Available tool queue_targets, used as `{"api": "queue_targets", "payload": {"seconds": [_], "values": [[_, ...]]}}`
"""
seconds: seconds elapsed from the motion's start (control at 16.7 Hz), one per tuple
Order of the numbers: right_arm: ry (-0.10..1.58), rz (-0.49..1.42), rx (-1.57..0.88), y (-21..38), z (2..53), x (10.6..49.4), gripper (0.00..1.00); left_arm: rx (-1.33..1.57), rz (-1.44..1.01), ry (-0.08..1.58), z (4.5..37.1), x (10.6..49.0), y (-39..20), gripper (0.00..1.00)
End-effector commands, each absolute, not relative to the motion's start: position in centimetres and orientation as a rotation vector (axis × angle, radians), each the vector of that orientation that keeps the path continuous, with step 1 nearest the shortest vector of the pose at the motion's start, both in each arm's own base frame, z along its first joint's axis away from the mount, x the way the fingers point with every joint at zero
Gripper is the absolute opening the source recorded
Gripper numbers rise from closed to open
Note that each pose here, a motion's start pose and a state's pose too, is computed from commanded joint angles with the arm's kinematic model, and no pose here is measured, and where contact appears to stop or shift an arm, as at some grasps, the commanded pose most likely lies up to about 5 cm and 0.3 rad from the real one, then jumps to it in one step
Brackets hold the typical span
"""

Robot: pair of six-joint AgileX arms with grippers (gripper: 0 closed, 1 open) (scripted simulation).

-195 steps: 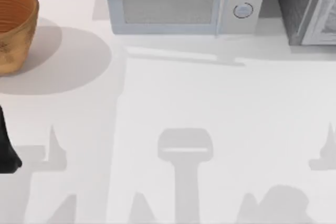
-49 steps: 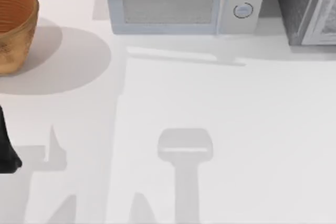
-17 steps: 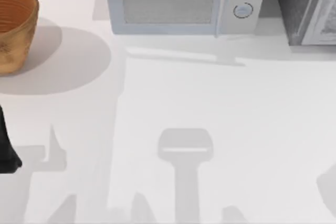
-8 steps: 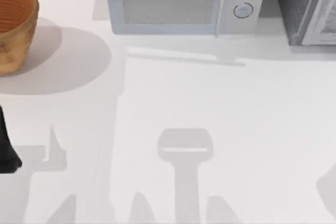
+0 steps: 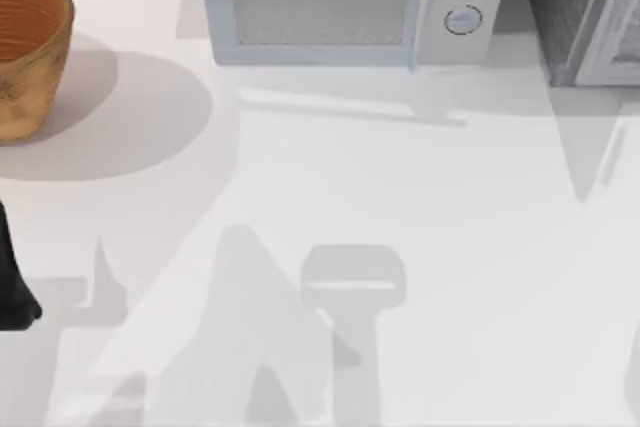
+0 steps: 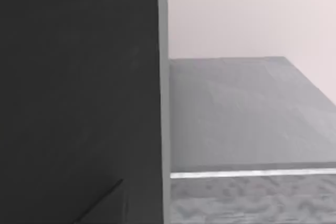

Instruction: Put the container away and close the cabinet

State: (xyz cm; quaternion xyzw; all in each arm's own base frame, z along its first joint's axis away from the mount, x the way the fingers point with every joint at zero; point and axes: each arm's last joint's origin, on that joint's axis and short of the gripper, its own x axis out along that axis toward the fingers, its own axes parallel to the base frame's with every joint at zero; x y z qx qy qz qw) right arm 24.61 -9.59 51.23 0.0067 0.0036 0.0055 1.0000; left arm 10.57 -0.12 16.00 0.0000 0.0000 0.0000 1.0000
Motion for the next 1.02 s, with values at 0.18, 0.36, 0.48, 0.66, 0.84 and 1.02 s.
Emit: {"api": "queue_targets", "payload": {"seconds": [0.18,0.36,0.48,0.66,0.84,1.02], "values": [[0.011,0.010,0.013,-3.3,51.2,26.2,1.00,0.000,0.000,0.000,16.0,10.6,-0.1,1.00],[0.012,0.007,0.009,2.6,51.1,25.9,1.00,0.000,0.000,0.000,16.0,10.6,-0.1,1.00],[0.011,0.005,0.005,5.8,51.0,24.9,1.00,0.000,0.000,0.000,16.0,10.6,-0.1,1.00],[0.008,0.004,0.002,8.8,51.0,23.4,1.00,0.000,0.000,0.000,16.0,10.6,-0.1,1.00],[0.006,0.003,0.001,9.8,50.9,22.7,1.00,0.000,0.000,0.000,16.0,10.6,-0.1,1.00],[0.006,0.003,0.001,9.8,50.9,22.7,1.00,0.000,0.000,0.000,16.0,10.6,-0.1,1.00]]}}
